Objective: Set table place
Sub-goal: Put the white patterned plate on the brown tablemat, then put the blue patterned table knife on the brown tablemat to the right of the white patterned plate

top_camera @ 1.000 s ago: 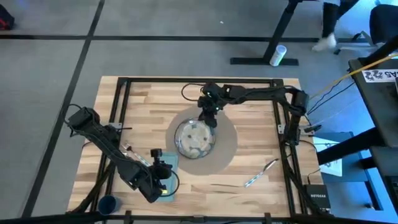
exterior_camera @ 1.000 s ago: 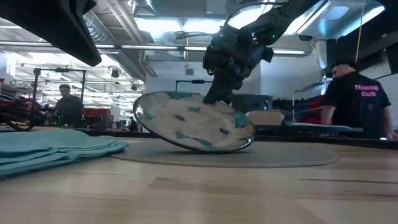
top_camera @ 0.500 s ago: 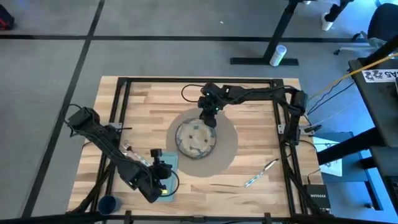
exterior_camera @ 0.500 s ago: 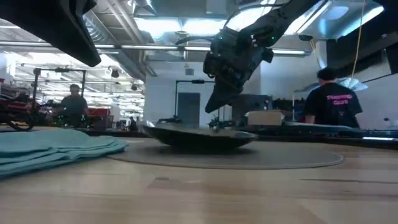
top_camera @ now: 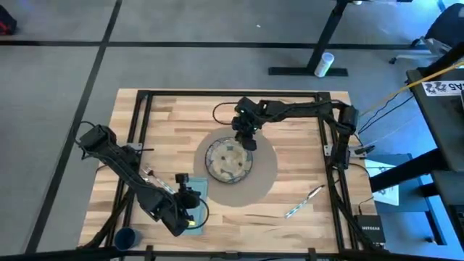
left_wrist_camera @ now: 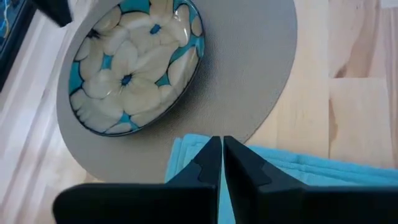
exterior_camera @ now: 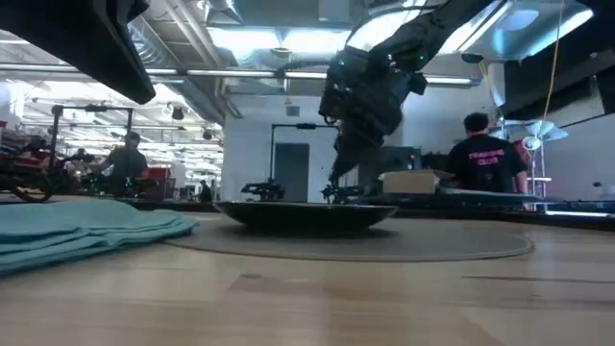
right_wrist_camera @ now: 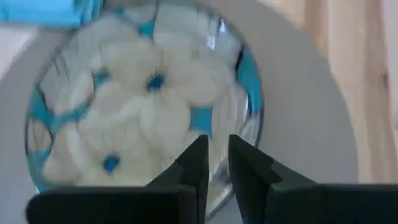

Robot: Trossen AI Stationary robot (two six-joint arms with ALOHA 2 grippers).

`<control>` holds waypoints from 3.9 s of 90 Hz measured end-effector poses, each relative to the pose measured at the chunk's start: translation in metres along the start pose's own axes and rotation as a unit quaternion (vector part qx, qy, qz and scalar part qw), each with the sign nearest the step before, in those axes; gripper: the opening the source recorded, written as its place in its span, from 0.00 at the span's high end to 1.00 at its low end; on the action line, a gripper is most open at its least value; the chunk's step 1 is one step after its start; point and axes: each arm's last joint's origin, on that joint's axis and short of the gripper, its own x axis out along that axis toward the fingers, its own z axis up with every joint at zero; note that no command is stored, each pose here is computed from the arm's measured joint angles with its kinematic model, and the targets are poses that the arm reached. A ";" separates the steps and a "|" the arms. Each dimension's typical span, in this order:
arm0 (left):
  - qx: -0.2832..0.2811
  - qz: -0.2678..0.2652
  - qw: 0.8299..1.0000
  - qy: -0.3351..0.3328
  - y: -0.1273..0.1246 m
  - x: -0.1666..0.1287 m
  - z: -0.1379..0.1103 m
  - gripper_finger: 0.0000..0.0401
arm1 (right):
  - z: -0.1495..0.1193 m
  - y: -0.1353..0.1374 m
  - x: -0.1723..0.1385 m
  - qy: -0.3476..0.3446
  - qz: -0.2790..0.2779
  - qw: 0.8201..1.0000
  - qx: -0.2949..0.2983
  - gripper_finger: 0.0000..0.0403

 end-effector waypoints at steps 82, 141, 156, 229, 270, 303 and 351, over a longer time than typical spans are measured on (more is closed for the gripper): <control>-0.151 0.213 0.952 0.158 0.102 0.096 -0.047 1.00 | -0.030 0.068 0.025 0.199 0.005 0.978 -0.064 1.00; -0.211 0.201 0.945 0.151 0.139 0.138 -0.055 1.00 | -0.022 0.073 0.029 0.153 0.022 0.986 -0.068 1.00; -0.210 0.201 0.945 0.152 0.139 0.138 -0.055 1.00 | -0.021 0.077 0.030 0.147 0.038 0.986 -0.072 1.00; -0.217 0.212 0.947 0.103 0.156 0.093 -0.041 1.00 | -0.018 0.124 -0.024 0.170 0.014 0.968 -0.183 1.00; -0.219 0.155 0.963 0.020 0.136 0.052 -0.031 1.00 | -0.068 0.231 -0.010 0.289 0.078 0.914 -0.275 1.00; -0.216 0.140 0.966 0.012 0.127 0.047 -0.032 1.00 | -0.111 0.300 0.010 0.240 0.141 0.922 -0.269 0.91; -0.215 0.152 0.965 0.020 0.134 0.051 -0.032 1.00 | -0.114 0.316 0.011 0.208 0.112 0.937 -0.258 0.74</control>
